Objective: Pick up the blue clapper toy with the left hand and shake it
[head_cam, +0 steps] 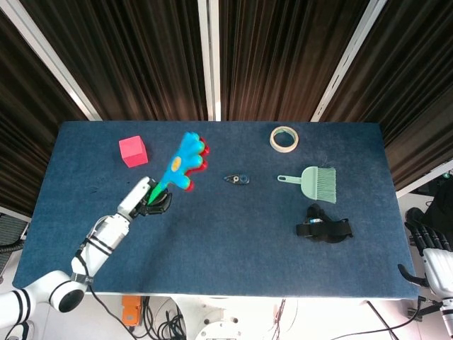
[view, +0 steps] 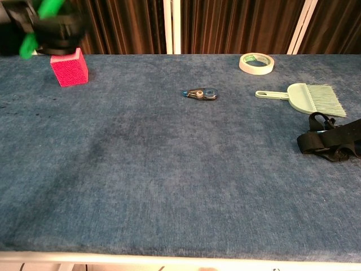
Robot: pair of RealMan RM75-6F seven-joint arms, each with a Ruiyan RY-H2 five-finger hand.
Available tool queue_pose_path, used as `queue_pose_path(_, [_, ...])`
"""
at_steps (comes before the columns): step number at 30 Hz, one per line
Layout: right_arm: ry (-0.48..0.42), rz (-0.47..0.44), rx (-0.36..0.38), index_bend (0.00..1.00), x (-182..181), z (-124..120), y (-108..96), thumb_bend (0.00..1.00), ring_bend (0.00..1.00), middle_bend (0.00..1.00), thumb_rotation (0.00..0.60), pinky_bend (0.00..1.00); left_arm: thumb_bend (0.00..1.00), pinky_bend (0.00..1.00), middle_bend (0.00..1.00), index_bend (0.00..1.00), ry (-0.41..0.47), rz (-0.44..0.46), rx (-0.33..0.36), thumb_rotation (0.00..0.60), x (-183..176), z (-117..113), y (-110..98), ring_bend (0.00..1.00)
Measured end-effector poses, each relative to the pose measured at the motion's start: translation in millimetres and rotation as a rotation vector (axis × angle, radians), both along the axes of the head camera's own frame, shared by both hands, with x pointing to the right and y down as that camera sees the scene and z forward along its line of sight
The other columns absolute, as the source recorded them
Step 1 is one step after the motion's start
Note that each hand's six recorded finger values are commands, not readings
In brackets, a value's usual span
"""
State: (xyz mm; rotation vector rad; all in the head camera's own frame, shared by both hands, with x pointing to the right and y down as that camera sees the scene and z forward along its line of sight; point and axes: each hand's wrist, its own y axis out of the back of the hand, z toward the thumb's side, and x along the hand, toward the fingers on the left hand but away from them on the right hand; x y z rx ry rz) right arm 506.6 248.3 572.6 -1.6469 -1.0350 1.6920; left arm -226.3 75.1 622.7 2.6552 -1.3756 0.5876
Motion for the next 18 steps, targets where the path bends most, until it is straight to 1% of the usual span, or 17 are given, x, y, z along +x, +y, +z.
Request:
queue_pose_path(3, [-0.001,-0.003,0.001,0.00,-1,0,0,0.21,0.00,0.03,0.600,0.00,0.65,1.00,1.00,1.00,0.158,-0.087,-0.056,0.600,-2,-10,-5,1.00])
queue_pose_path(4, [-0.001,-0.003,0.002,0.00,-2,0,0,0.21,0.00,0.03,0.600,0.00,0.65,1.00,1.00,1.00,0.184,-0.097,-0.067,0.600,-3,-10,-5,1.00])
queue_pose_path(6, [0.000,-0.003,0.003,0.00,-2,-1,0,0.21,0.00,0.03,0.600,0.00,0.66,1.00,1.00,1.00,0.209,-0.097,-0.079,0.600,-3,-10,-4,1.00])
queue_pose_path(8, [0.002,-0.002,0.004,0.00,-1,-1,0,0.21,0.00,0.03,0.600,0.00,0.66,1.00,1.00,1.00,0.190,-0.073,-0.074,0.600,-3,-7,-1,1.00])
queue_pose_path(11, [0.003,0.002,0.003,0.00,0,-2,0,0.21,0.00,0.03,0.600,0.00,0.66,1.00,1.00,1.00,0.084,0.010,-0.034,0.600,-3,3,5,1.00])
queue_pose_path(14, [0.004,0.006,0.003,0.00,2,-2,0,0.21,0.00,0.03,0.600,0.00,0.66,1.00,1.00,1.00,-0.103,0.136,0.047,0.600,-4,18,13,1.00])
queue_pose_path(15, [0.004,0.007,0.003,0.00,3,-2,0,0.21,0.00,0.03,0.600,0.00,0.66,1.00,1.00,1.00,-0.198,0.199,0.091,0.600,-5,25,17,1.00])
queue_pose_path(17, [0.006,0.010,0.001,0.00,4,-2,0,0.21,0.00,0.03,0.600,0.00,0.66,1.00,1.00,1.00,-0.356,0.305,0.167,0.600,-7,35,22,1.00])
queue_pose_path(18, [0.007,0.012,0.000,0.00,5,-2,1,0.21,0.00,0.03,0.600,0.00,0.66,1.00,1.00,1.00,-0.465,0.380,0.222,0.600,-9,43,26,1.00])
